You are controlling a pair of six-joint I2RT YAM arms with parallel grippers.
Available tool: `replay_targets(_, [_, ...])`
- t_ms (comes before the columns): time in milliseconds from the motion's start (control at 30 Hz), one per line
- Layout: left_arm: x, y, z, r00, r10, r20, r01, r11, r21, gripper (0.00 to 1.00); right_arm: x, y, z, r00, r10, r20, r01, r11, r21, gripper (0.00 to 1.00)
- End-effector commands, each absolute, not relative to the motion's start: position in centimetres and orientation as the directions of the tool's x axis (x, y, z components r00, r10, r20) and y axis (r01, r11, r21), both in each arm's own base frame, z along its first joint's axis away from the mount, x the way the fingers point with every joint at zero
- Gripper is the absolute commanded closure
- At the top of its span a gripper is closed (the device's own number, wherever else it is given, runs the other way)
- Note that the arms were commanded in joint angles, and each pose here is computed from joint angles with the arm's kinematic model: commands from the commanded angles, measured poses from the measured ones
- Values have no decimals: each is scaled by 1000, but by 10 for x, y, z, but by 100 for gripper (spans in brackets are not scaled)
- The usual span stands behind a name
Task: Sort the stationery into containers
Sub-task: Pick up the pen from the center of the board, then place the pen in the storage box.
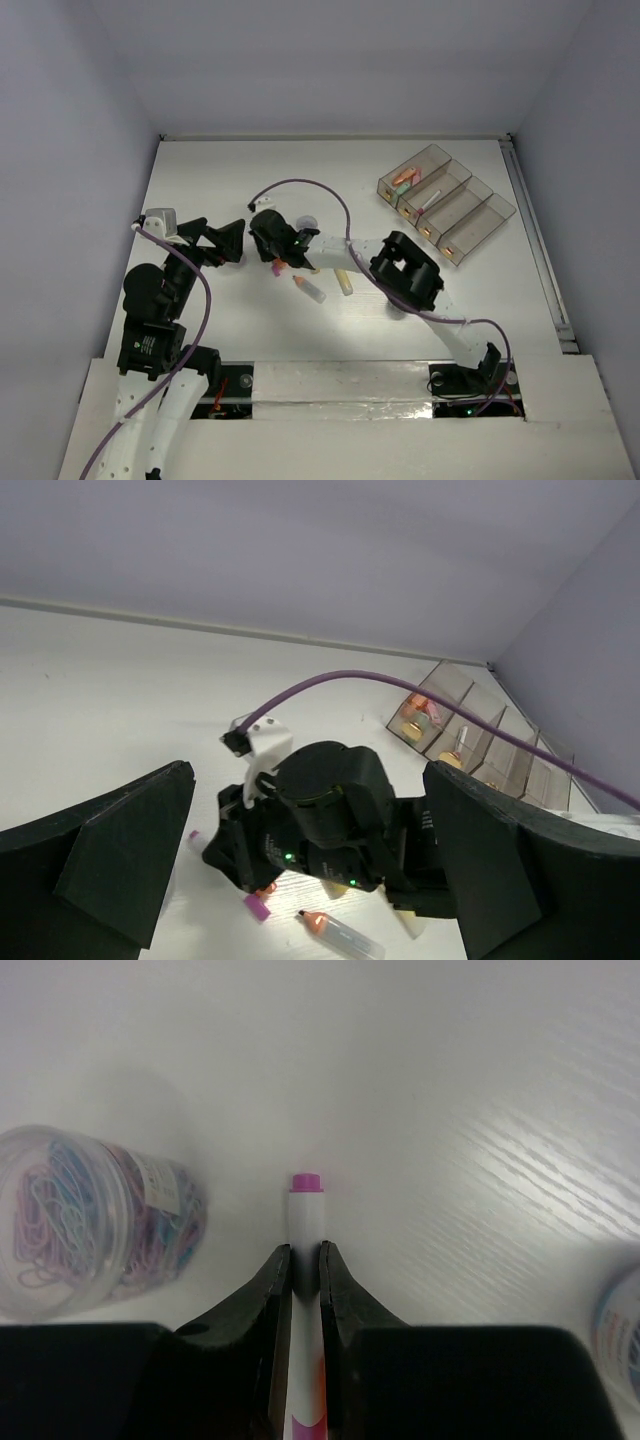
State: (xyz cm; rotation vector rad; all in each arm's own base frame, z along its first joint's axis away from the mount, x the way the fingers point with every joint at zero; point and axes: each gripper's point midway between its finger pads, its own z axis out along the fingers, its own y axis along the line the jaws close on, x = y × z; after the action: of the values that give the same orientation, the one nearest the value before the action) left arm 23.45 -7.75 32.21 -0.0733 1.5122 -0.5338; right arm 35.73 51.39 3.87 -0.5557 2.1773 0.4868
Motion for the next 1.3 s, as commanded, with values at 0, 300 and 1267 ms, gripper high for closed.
replay_targets(0, [230,-76,349,42,-385,-922,316,880,-354,1,370,514,110,-531,-47,-846,-514,812,277,100])
replay_targets(300, [230,-77,348,40,-385,-922,320,879,-353,1,406,441,208,-482,242,-842,-459,749,478,100])
replay_targets(1267, [236,-82,341,7,-379,-925,332,874,-355,1,511,10,173,-136,695,-707,290,710,642,97])
